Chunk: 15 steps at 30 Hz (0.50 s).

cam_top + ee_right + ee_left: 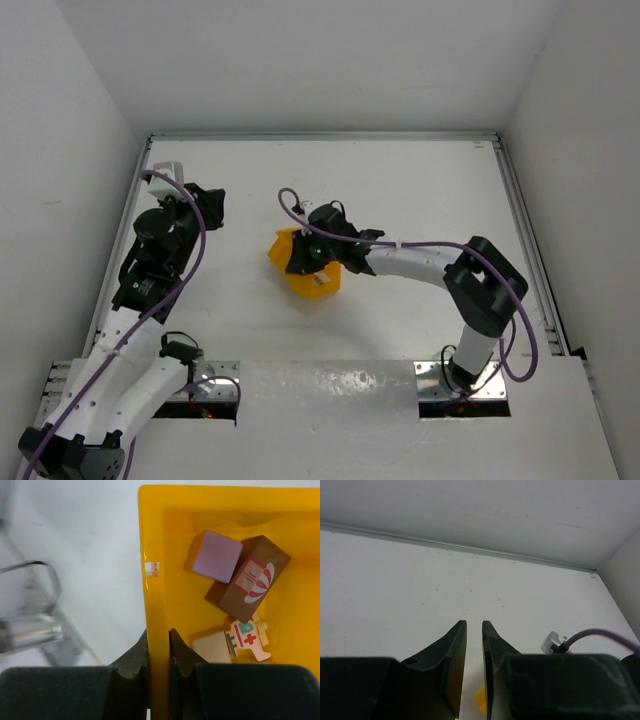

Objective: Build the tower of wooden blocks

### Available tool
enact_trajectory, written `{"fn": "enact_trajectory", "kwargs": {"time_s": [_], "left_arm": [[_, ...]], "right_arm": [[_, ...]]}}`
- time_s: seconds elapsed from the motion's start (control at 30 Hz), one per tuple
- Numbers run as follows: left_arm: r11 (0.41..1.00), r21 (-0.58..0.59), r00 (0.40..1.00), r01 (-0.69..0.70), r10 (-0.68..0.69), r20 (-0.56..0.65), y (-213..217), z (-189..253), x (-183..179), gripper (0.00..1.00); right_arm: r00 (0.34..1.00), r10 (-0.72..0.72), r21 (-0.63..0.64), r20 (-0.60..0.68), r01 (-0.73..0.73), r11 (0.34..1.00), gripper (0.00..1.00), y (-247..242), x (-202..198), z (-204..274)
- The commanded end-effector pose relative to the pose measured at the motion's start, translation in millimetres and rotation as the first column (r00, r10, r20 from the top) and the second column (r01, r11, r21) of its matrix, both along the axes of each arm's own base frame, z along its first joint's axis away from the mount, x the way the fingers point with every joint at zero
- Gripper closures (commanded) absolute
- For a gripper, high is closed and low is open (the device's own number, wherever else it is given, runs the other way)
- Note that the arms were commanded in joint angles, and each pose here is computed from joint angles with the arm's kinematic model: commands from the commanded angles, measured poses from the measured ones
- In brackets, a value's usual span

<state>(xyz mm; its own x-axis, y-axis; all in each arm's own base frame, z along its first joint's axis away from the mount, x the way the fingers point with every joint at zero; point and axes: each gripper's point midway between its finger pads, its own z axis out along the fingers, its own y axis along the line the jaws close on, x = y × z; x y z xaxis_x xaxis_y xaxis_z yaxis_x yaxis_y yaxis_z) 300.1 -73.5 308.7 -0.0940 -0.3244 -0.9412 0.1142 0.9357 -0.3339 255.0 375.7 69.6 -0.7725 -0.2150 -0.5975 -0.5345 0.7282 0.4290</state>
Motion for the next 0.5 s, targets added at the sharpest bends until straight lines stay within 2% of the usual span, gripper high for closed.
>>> {"fn": "enact_trajectory", "kwargs": {"time_s": [0.0, 0.03, 0.1, 0.17, 0.2, 0.27, 0.3, 0.37, 0.4, 0.47], "left_arm": [[1.0, -0.019, 0.999, -0.002, 0.002, 0.035, 1, 10, 0, 0.83], [1.0, -0.021, 0.999, -0.003, 0.004, 0.036, 1, 11, 0, 0.83], [1.0, -0.021, 0.999, -0.003, 0.004, 0.033, 1, 10, 0, 0.83], [1.0, -0.022, 0.999, -0.002, 0.002, 0.034, 1, 10, 0, 0.83], [1.0, -0.022, 0.999, -0.002, 0.002, 0.036, 1, 10, 0, 0.83], [1.0, -0.022, 0.999, -0.003, 0.004, 0.036, 1, 10, 0, 0.83], [1.0, -0.021, 0.999, -0.005, 0.005, 0.033, 2, 9, 0, 0.83], [1.0, -0.025, 0.999, -0.002, 0.003, 0.036, 1, 10, 0, 0.83], [1.0, -0.023, 0.999, -0.002, 0.002, 0.033, 1, 9, 1, 0.83], [1.0, -0.023, 0.999, 0.001, -0.001, 0.033, 0, 9, 1, 0.83]], "right_arm": [[0.993, 0.094, 0.404, -0.068, -0.059, 0.913, 1.0, 31, -2, 69], [0.988, 0.087, 0.451, -0.125, -0.022, 0.892, 1.0, 32, -3, 74], [0.988, 0.096, 0.534, -0.122, -0.016, 0.845, 1.0, 31, 4, 87], [0.98, 0.1, 0.592, -0.174, 0.022, 0.806, 1.0, 28, 7, 93], [0.983, 0.11, 0.653, -0.144, 0.011, 0.757, 1.0, 28, 10, 105], [0.963, 0.113, 0.725, -0.246, 0.105, 0.68, 1.0, 22, 17, 109], [0.957, 0.138, 0.795, -0.253, 0.125, 0.594, 1.0, 19, 17, 128], [0.945, 0.153, 0.828, -0.289, 0.166, 0.535, 1.0, 14, 25, 126], [0.944, 0.177, 0.863, -0.28, 0.166, 0.477, 1.0, 12, 24, 140], [0.939, 0.184, 0.878, -0.289, 0.184, 0.443, 1.0, 10, 28, 141]]}}
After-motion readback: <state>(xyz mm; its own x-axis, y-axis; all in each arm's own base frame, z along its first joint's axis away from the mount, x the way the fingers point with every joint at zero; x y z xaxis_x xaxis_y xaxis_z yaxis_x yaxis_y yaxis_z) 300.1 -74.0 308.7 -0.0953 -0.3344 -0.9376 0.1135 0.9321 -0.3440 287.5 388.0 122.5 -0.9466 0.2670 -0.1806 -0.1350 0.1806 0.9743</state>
